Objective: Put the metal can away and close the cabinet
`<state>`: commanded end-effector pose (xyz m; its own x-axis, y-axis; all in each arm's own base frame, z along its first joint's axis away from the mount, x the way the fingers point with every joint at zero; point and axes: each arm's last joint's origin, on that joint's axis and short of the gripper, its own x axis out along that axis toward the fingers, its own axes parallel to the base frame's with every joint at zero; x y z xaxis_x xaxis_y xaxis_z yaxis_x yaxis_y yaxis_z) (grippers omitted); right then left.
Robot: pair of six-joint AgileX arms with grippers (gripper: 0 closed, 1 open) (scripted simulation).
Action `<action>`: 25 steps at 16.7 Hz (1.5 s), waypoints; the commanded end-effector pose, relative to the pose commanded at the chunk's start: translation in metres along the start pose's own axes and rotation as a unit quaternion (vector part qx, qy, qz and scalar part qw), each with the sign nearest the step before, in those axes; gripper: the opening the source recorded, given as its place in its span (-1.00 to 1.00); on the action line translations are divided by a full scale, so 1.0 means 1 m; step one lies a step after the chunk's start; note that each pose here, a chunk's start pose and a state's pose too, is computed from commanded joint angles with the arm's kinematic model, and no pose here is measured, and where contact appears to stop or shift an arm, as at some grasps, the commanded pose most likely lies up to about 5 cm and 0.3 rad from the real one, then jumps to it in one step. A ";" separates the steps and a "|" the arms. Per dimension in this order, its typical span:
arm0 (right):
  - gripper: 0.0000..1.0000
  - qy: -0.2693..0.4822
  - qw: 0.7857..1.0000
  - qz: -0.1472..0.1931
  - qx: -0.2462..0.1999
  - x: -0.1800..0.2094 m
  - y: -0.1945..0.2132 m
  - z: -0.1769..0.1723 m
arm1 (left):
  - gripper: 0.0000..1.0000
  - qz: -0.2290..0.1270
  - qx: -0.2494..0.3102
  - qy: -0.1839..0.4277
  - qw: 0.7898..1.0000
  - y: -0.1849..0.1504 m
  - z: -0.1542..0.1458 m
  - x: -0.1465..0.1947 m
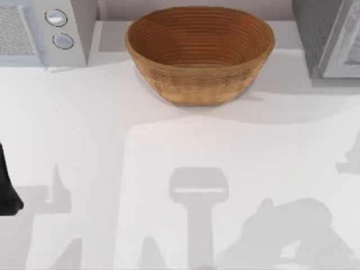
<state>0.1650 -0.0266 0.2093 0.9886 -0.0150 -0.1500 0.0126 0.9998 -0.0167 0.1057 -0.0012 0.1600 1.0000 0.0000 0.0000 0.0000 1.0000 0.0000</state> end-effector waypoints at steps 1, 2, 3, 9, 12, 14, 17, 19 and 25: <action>-1.00 -0.009 1.000 0.001 0.000 -0.009 0.004 -0.004 | 1.00 0.000 0.000 0.000 1.000 0.000 0.000 0.000; -1.00 -0.018 1.000 0.002 0.001 -0.018 0.008 -0.009 | 1.00 0.000 0.000 0.000 1.000 0.000 0.000 0.000; -1.00 -0.027 1.000 0.003 0.001 -0.026 0.012 -0.015 | 1.00 0.000 0.000 0.000 1.000 0.000 0.000 0.000; -1.00 -0.068 0.998 0.007 0.007 -0.050 0.024 -0.050 | 1.00 0.000 0.000 0.000 1.000 0.000 0.000 0.000; -1.00 -0.075 0.997 0.007 0.008 -0.052 0.025 -0.057 | 1.00 0.000 0.000 0.000 1.000 0.000 0.000 0.000; -1.00 -0.075 0.997 0.007 0.008 -0.052 0.025 -0.057 | 1.00 0.000 0.000 0.000 1.000 0.000 0.000 0.000; -1.00 -0.075 0.997 0.006 0.009 -0.052 0.025 -0.056 | 1.00 0.000 0.000 0.000 1.000 0.000 0.000 0.000; -1.00 -0.074 0.997 0.005 0.009 -0.053 0.025 -0.049 | 1.00 0.000 0.000 0.000 1.000 0.000 0.000 0.000; -1.00 -0.065 0.998 0.003 0.010 -0.058 0.028 0.038 | 1.00 0.000 0.000 0.000 1.000 0.000 0.000 0.000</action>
<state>0.1134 0.0023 0.2547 0.9998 -0.0087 -0.0203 0.0088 1.0000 0.0035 0.1057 -0.0012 0.1600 1.0000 0.0000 0.0000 0.0000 1.0000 0.0000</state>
